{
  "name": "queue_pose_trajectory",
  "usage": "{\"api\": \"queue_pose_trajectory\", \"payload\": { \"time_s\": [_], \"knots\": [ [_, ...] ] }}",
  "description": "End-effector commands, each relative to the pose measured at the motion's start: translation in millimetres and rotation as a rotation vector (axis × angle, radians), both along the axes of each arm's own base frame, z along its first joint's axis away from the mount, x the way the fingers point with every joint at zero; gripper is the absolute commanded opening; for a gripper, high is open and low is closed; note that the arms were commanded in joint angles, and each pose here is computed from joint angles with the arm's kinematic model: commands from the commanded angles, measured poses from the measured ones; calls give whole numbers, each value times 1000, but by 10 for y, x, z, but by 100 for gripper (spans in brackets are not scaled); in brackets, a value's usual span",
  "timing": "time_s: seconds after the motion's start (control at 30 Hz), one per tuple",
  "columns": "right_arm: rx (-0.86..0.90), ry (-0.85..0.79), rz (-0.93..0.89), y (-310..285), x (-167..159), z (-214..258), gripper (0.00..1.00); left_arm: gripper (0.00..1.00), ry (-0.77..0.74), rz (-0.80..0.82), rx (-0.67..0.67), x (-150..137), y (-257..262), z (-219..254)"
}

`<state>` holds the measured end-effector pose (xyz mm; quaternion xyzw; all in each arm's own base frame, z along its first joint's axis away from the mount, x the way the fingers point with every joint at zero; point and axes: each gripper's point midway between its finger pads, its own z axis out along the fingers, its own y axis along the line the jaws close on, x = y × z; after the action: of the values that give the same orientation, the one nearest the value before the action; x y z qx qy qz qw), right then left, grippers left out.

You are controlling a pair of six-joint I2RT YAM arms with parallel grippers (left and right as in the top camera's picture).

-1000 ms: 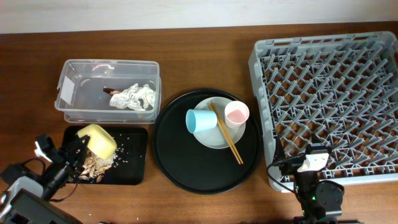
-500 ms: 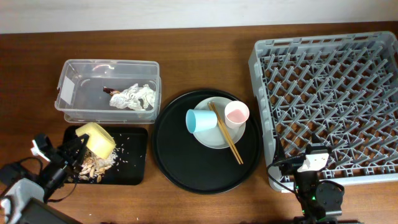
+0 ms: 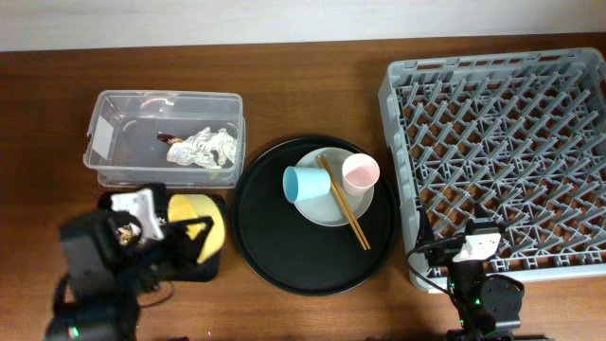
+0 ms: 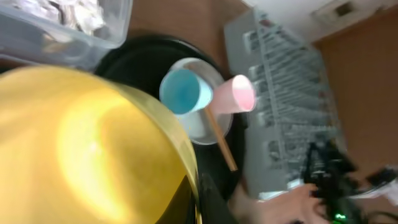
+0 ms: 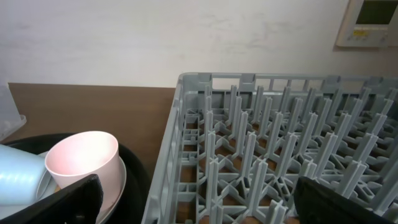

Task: Sort waste into correct bins and load items into the dishwasher rack
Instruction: 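Return the empty yellow bowl to the round tray and release it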

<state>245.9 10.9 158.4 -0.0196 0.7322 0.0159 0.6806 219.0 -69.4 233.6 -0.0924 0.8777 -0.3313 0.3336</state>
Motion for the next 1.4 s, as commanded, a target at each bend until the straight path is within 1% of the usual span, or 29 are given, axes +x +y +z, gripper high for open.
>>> {"api": "queue_pose_trajectory", "payload": {
  "time_s": [0.0, 0.07, 0.17, 0.23, 0.37, 0.47, 0.6, 0.73, 0.87, 1.0, 1.27, 1.3, 1.37],
  "knots": [
    [-3, 3, -10, -21, 0, -22, 99, 4, 7, 107, 106, -13, -1, -2],
    [-3, 3, -10, -21, 0, -22, 99, 4, -9, 57, 127, -3, -151, 3],
    [-3, 3, -10, -21, 0, -22, 99, 4, 10, 12, 152, 31, -330, -63],
    [-3, 3, -10, -21, 0, -22, 99, 4, 25, -61, 170, 66, -542, -140],
    [-3, 3, -10, -21, 0, -22, 99, 4, 108, -192, 213, 126, -971, -450],
    [-3, 3, -10, -21, 0, -22, 99, 4, 180, -272, 248, 107, -1241, -722],
    [-3, 3, -10, -21, 0, -22, 99, 5, 242, -331, 351, 80, -1465, -1106],
    [-3, 3, -10, -21, 0, -22, 99, 5, 264, -358, 432, 37, -1555, -1329],
    [-3, 3, -10, -21, 0, -22, 99, 5, 262, -381, 447, 2, -1658, -1401],
    [-3, 3, -10, -21, 0, -22, 99, 5, 233, -357, 526, 29, -1643, -1480],
    [-3, 3, -10, -21, 0, -22, 99, 6, 216, -361, 532, 24, -1702, -1491],
    [-3, 3, -10, -21, 0, -22, 99, 9, 214, -361, 531, 28, -1706, -1489],
    [-3, 3, -10, -21, 0, -22, 99, 11, 215, -361, 531, 25, -1704, -1490]
  ]
}}
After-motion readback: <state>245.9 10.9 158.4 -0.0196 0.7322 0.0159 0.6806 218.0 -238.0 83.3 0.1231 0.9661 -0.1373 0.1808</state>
